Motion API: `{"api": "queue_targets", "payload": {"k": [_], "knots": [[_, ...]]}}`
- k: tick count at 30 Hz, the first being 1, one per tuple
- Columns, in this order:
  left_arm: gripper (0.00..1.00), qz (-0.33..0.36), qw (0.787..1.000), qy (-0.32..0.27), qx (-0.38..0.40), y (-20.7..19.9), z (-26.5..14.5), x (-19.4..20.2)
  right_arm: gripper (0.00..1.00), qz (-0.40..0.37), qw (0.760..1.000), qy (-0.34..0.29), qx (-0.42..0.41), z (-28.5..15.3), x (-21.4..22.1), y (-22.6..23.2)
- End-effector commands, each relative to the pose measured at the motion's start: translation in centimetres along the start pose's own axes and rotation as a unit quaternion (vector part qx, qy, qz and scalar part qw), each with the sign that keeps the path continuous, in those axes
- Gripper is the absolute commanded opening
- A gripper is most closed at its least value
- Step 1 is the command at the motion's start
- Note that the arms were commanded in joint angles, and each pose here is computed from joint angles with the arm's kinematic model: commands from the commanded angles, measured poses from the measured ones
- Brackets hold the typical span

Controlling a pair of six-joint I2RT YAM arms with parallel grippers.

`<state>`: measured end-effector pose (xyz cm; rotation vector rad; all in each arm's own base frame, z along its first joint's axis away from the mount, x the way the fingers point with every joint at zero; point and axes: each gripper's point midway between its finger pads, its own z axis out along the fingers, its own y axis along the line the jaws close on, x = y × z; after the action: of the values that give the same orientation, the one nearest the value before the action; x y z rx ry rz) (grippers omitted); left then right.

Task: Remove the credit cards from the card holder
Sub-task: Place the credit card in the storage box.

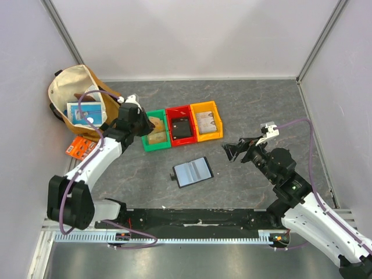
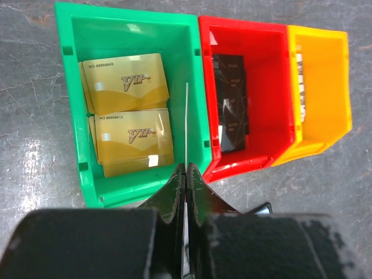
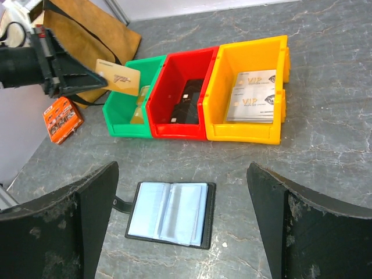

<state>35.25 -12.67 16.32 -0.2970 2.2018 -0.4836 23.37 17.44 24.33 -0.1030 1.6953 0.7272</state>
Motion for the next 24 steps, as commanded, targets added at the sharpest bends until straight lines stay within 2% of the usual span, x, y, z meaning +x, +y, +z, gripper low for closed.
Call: {"api": "queue_targets", "payload": {"k": [1, 11, 17, 20, 24], "knots": [[0.02, 0.009, 1.0, 0.012, -0.003, 0.3, 1.9, -0.1, 0.98, -0.016, 1.0, 0.009, -0.023, -0.4, 0.4, 0.6], [0.03, -0.017, 0.999, 0.044, 0.018, -0.1, 4.5, 1.9, 0.98, -0.015, 0.998, 0.046, -0.049, -0.2, 2.3, 1.3], [0.27, -0.012, 0.997, 0.073, -0.006, 1.0, 5.6, 3.2, 0.98, -0.011, 0.995, 0.08, -0.057, 0.4, 4.0, 1.4], [0.44, -0.012, 0.997, 0.07, -0.02, 1.6, 5.7, 3.2, 0.98, -0.01, 0.994, 0.091, -0.058, 0.6, 4.6, 1.4], [0.55, 0.001, 0.998, 0.051, -0.038, 1.9, 5.1, 1.9, 0.98, -0.005, 0.992, 0.112, -0.061, 0.9, 5.6, 1.5]]}}
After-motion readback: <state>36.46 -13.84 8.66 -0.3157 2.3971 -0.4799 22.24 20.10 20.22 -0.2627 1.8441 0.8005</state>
